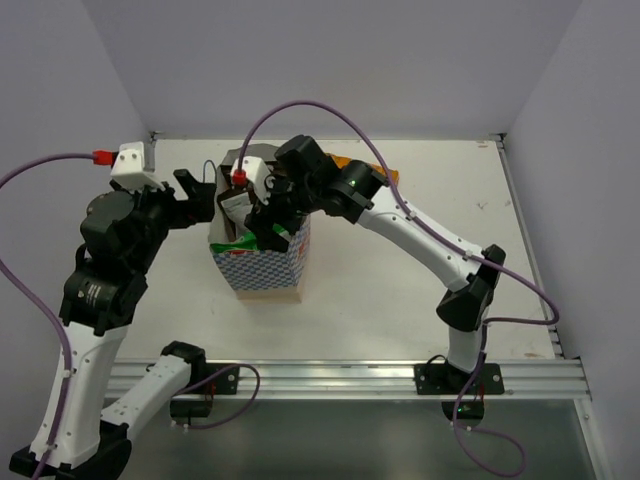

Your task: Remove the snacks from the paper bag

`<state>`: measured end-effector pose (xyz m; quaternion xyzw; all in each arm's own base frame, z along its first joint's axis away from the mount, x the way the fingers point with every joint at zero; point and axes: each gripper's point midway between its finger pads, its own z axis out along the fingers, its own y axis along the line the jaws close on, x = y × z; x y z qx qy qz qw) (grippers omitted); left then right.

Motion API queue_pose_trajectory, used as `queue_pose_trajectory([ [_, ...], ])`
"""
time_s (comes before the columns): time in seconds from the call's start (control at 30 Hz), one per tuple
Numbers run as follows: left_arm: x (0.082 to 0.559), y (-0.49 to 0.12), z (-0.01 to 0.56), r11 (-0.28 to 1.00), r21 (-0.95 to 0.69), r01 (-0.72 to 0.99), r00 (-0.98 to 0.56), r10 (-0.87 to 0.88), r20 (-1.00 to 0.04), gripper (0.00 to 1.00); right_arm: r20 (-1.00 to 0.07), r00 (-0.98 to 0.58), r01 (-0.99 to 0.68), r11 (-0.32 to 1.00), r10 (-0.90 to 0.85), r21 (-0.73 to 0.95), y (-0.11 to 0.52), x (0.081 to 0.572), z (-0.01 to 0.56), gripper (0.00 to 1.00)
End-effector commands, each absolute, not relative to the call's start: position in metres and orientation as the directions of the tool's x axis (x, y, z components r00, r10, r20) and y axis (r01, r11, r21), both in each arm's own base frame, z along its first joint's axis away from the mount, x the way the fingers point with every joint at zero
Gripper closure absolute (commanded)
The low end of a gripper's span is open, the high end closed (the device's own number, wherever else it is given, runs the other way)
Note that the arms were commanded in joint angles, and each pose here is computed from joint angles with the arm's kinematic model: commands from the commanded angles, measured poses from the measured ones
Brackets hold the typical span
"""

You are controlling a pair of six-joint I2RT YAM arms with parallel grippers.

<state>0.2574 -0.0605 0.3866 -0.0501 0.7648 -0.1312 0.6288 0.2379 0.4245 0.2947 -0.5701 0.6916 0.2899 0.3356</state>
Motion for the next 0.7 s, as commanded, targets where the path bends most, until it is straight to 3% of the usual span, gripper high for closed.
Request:
queue_pose_trajectory([
  [0.0, 0.246, -0.057, 0.404, 0.954, -0.288, 0.087, -0.166, -0.272, -0.948, 0.1, -0.762, -0.099, -0.985, 0.169, -0.64, -0.014, 0.431, 0.239, 0.272, 0.18],
  [0.37, 0.233, -0.05, 0.376, 0.957, -0.285, 0.045, -0.21, -0.27, -0.94, 0.1, -0.755, -0.107, -0.987, 0.16, -0.647, 0.003, 0.439, 0.239, 0.264, 0.19],
  [0.67, 0.231, -0.051, 0.362, 0.957, -0.287, 0.037, -0.242, -0.27, -0.932, 0.1, -0.674, -0.097, -0.991, 0.132, -0.732, 0.0, 0.444, 0.235, 0.219, 0.2],
])
